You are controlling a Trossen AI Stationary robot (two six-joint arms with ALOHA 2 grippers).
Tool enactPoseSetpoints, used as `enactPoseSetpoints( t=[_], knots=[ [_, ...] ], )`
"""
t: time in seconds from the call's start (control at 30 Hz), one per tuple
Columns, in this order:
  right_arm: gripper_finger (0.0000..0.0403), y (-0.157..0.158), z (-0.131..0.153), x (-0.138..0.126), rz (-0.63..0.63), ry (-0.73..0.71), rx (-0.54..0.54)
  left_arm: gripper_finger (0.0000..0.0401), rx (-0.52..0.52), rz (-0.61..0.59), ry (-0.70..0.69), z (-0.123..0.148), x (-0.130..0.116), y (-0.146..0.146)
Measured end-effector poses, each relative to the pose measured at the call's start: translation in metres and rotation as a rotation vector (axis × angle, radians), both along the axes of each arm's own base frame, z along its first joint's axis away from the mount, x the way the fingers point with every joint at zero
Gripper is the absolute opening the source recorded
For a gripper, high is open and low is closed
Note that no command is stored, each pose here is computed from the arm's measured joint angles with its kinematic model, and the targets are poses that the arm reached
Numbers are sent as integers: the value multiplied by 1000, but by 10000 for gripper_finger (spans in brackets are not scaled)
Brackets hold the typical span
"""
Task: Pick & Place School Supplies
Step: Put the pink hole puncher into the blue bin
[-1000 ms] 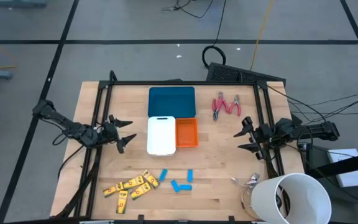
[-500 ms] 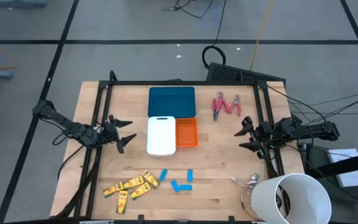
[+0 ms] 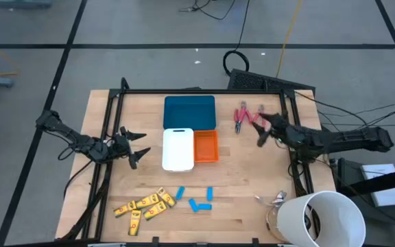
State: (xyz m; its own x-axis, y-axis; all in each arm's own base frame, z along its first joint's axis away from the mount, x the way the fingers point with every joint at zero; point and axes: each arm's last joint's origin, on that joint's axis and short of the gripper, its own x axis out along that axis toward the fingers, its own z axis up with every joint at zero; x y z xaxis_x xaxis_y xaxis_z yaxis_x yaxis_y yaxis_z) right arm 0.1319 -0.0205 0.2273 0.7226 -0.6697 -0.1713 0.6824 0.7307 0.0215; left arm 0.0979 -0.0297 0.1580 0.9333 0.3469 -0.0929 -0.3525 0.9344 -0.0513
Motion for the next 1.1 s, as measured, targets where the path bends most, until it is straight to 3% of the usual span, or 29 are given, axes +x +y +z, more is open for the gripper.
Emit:
enactPoseSetpoints(
  t=[0.17,0.33,0.47,0.6,0.8,1.1],
  knots=[
    [242,-32,32,33,-164,179,56,324,0,-1,0,0,0,0],
    [242,-80,42,53,-235,275,324,324,-1,-4,0,0,0,0],
    [244,-108,19,51,-397,419,583,324,-1,-4,0,0,0,0],
    [241,-120,-4,44,-515,480,724,324,-1,-5,0,0,0,0],
    [238,-126,-32,38,-604,529,806,324,-1,-5,0,0,0,0],
    [238,-125,-60,26,-613,511,868,324,-1,-5,0,0,0,0]
  ],
)
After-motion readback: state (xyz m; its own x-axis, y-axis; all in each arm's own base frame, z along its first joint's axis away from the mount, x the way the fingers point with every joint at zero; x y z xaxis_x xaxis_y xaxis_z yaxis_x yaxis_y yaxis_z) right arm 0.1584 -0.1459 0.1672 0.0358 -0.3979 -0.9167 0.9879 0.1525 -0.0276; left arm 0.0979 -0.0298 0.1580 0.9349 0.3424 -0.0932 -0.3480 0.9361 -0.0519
